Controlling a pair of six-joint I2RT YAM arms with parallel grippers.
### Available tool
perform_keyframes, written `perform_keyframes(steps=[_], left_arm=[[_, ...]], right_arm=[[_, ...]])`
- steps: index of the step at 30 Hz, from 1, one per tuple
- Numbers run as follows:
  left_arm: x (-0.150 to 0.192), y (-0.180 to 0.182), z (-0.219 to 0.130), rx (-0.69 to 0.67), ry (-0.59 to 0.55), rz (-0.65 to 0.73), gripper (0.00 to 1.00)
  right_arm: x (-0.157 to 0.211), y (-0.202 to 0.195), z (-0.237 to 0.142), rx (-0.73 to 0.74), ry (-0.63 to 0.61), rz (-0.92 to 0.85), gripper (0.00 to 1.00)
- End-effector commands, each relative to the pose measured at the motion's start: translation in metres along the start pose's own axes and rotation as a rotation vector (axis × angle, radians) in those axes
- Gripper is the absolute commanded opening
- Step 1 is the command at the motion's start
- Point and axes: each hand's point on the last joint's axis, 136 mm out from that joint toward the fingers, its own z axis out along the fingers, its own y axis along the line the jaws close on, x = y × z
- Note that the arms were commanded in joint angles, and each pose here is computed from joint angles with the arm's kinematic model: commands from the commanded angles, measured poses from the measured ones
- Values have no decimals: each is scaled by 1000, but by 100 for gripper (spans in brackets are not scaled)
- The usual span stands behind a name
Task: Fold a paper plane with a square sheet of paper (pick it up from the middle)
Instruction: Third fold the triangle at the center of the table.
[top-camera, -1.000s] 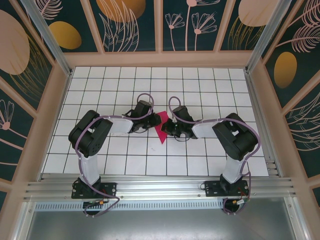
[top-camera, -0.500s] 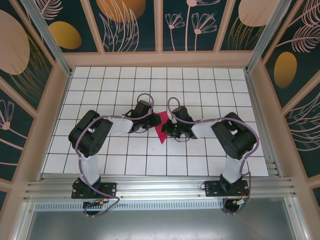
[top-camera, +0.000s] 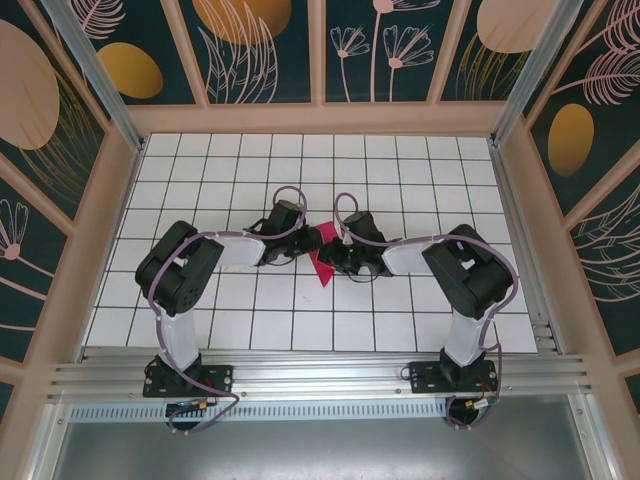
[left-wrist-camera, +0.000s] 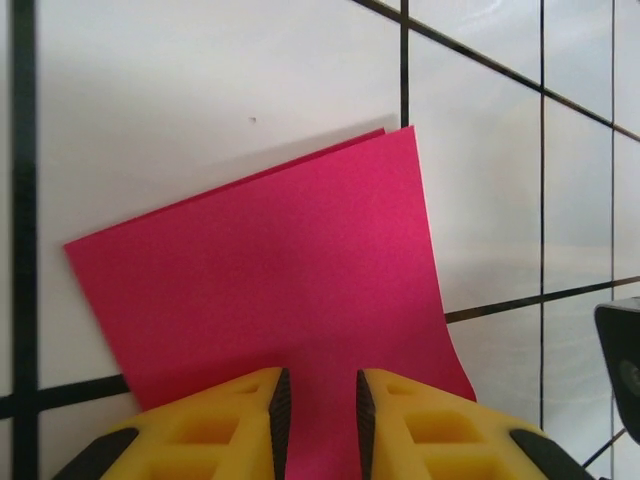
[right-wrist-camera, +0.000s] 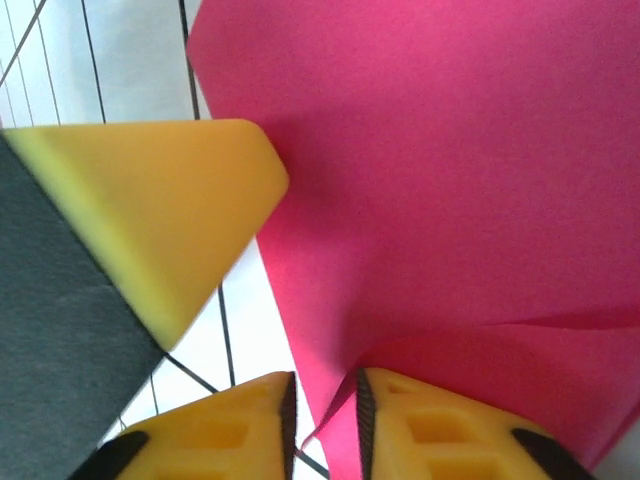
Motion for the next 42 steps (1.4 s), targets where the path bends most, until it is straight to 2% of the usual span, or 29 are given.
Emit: perform_keyframes(steps=[1,6,10,16,20,25,29,35,42], left_arm=[[-10,4,-22,-25,-49,-48,28],[-19,14,-41,-31,-105,-96,28],[-17,15,-45,-28,-105,-104,27],[-9,8,-44,27,-71,-89,23],[3,-4,-44,102,-22,-69,18],[25,-22,-38,169,43,-38,13],[36,-20,-27,151,73,-36,9],[37,-8,-17,102,73,-54,4],[37,-8,-11,94,83,-51,4]], right_arm=[[2,-23,5,74,3,18,30],[2,-24,4,70,-1,17,36],[1,-24,3,67,-6,20,35],[2,-29,2,87,-8,26,8],[2,-32,2,98,-5,26,0],[3,-33,3,103,-3,26,0],[3,-34,3,107,-3,27,0],[4,-36,3,108,-1,30,0],[5,-34,3,102,3,25,0]])
